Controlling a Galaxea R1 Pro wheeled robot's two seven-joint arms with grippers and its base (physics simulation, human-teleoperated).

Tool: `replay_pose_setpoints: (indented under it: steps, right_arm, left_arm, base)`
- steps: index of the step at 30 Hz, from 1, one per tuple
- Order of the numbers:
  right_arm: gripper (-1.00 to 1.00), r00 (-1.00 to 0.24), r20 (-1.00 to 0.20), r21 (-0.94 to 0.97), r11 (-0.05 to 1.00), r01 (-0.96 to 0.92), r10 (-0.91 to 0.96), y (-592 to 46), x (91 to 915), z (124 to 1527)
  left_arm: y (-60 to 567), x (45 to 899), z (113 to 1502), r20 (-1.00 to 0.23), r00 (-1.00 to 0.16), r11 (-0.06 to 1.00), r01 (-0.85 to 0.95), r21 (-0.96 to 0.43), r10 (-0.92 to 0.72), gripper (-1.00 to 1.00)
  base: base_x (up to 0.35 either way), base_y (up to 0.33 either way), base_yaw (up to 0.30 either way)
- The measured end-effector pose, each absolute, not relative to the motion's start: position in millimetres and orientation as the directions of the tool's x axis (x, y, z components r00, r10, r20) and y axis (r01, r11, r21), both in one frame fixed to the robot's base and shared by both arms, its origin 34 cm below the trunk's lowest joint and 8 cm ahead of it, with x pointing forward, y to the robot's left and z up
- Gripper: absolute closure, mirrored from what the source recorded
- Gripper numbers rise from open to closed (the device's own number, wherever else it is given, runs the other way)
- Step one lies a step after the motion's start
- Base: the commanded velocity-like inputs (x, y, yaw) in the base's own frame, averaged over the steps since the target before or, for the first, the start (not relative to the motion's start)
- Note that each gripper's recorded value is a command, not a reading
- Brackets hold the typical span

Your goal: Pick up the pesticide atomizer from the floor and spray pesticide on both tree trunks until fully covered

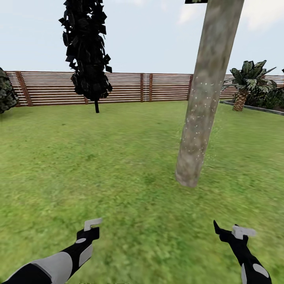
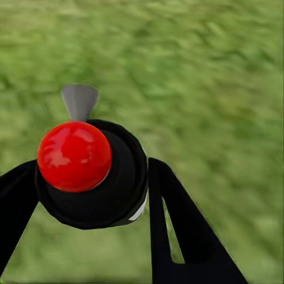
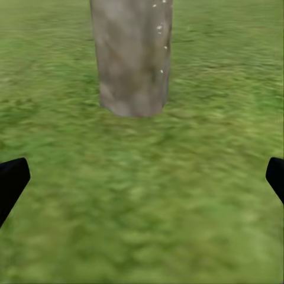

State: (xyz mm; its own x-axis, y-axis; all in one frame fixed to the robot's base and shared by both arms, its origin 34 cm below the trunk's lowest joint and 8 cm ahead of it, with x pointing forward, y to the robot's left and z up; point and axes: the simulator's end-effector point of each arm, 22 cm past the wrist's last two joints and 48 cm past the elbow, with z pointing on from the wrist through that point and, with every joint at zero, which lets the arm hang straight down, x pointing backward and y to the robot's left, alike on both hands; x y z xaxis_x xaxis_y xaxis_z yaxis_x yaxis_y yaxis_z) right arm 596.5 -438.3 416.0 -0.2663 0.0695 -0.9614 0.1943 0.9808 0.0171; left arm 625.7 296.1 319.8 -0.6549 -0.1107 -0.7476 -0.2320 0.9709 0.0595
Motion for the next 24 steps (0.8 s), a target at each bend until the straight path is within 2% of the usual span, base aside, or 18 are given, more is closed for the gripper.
replay_pose_setpoints:
  steps: [24]
  right_arm:
    - [-1.00,-0.267,-0.961,0.017,0.981,0.194,0.070,-438.2,596.4,415.9]
  left_arm:
    - [296.0,625.7,319.8,-0.748,-0.655,0.971,-0.231,0.060,-0.110,1.00]
  base:
    - [0.000,0.000,0.286]
